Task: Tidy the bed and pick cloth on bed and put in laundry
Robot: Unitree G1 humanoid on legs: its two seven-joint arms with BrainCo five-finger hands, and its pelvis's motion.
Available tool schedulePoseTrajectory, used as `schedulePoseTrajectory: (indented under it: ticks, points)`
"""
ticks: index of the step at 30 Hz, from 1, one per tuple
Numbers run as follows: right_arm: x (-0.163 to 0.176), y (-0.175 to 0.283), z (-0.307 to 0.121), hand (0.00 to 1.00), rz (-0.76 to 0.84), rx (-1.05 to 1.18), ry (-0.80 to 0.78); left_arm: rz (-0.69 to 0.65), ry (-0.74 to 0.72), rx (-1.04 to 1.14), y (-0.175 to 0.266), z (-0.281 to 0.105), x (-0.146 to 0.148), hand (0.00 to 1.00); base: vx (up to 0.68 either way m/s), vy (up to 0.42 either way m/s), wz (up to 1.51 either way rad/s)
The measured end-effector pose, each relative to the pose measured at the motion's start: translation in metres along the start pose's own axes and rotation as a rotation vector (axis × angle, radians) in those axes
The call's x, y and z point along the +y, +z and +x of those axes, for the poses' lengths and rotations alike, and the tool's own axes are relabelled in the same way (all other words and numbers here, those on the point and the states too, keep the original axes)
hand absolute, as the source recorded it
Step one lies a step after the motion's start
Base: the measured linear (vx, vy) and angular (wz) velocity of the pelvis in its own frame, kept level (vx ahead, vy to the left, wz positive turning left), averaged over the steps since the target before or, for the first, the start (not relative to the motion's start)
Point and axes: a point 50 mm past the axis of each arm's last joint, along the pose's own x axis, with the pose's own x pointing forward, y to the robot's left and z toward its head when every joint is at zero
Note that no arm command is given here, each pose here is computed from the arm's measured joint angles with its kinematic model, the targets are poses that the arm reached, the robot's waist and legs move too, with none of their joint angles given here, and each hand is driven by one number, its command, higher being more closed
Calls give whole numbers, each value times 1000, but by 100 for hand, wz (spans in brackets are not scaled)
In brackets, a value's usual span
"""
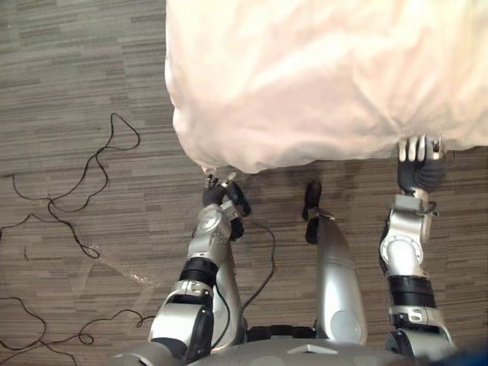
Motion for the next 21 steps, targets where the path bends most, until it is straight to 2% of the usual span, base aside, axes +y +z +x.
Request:
schedulePoseTrajectory:
  ticks: [5,11,12,15,17,21]
  points:
    - [-35,6,-18,100,-13,25,-84,23,-17,2,1,2,22,0,20,13,-7]
    - [-65,1,-54,100,-103,172,-180,161,-36,110,-34,-11,53,0,2,13,-12]
    - [-69,0,-60,0,-117,196,-199,178,-34,125,-39,-13,56,0,41,4,-11]
    - [-91,-4,-105,0,-210,313,-335,215,-6,239,-71,-28,73,0,127,7,-7]
    - [-107,-10,-150,0,-354,484,-461,247,9,321,-94,-43,86,0,176,19,-2]
    - [-119,-25,-211,0,-542,788,-571,236,32,414,-120,-61,97,0,190,17,2]
